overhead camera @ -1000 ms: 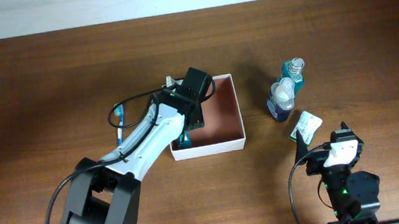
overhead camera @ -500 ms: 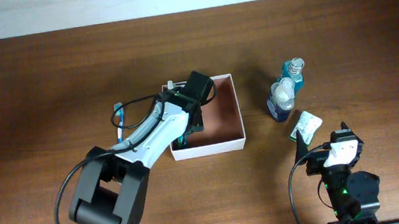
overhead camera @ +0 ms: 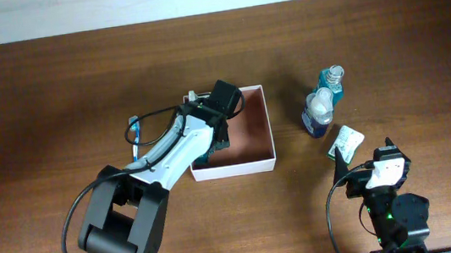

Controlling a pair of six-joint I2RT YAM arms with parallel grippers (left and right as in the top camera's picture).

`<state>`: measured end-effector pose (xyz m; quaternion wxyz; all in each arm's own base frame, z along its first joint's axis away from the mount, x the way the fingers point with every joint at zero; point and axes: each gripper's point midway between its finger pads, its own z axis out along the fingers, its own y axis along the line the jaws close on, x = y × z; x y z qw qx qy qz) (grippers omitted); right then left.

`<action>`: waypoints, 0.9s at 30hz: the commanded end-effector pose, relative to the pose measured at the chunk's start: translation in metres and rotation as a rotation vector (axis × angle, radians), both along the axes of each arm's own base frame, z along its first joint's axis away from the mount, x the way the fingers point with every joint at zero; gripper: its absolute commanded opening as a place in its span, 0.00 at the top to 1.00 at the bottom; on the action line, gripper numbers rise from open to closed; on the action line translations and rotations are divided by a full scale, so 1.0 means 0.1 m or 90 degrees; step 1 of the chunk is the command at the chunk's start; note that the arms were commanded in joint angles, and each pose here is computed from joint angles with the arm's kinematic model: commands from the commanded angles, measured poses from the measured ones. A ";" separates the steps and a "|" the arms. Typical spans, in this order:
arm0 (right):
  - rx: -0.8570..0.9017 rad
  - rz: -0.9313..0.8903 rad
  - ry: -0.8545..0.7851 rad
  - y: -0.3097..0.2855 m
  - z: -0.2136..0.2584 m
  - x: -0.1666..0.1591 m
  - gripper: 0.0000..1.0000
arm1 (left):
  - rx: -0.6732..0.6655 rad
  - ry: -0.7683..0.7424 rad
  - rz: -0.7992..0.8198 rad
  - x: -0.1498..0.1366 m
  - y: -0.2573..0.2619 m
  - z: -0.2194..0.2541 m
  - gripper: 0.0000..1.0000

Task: Pack container
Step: 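Lower the toothpaste into the box with the left gripper, then open the left gripper and move it left over the blue toothbrush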

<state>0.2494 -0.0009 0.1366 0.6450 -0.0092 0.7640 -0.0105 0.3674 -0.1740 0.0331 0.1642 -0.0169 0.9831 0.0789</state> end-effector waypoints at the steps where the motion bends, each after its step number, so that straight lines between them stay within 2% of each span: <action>1: -0.002 -0.005 0.007 -0.01 -0.04 0.00 0.02 | -0.005 -0.023 0.005 0.10 -0.04 0.11 0.70; 5: -0.002 -0.005 0.007 -0.01 -0.04 0.00 0.02 | -0.019 -0.027 -0.004 0.17 -0.12 0.27 0.76; 10: -0.002 -0.005 0.007 -0.01 -0.04 0.00 0.02 | -0.055 -0.022 -0.029 0.23 -0.28 0.58 0.76; 16: -0.002 -0.005 0.007 -0.01 -0.04 0.00 0.02 | -0.033 -0.023 -0.099 0.31 -0.28 0.99 0.76; 20: -0.002 -0.005 0.007 -0.01 -0.04 0.00 0.02 | -0.013 -0.007 -0.108 0.34 -0.07 1.15 0.76; 27: -0.002 -0.005 0.007 -0.01 -0.04 0.00 0.02 | 0.017 0.040 -0.065 0.41 0.57 1.14 0.75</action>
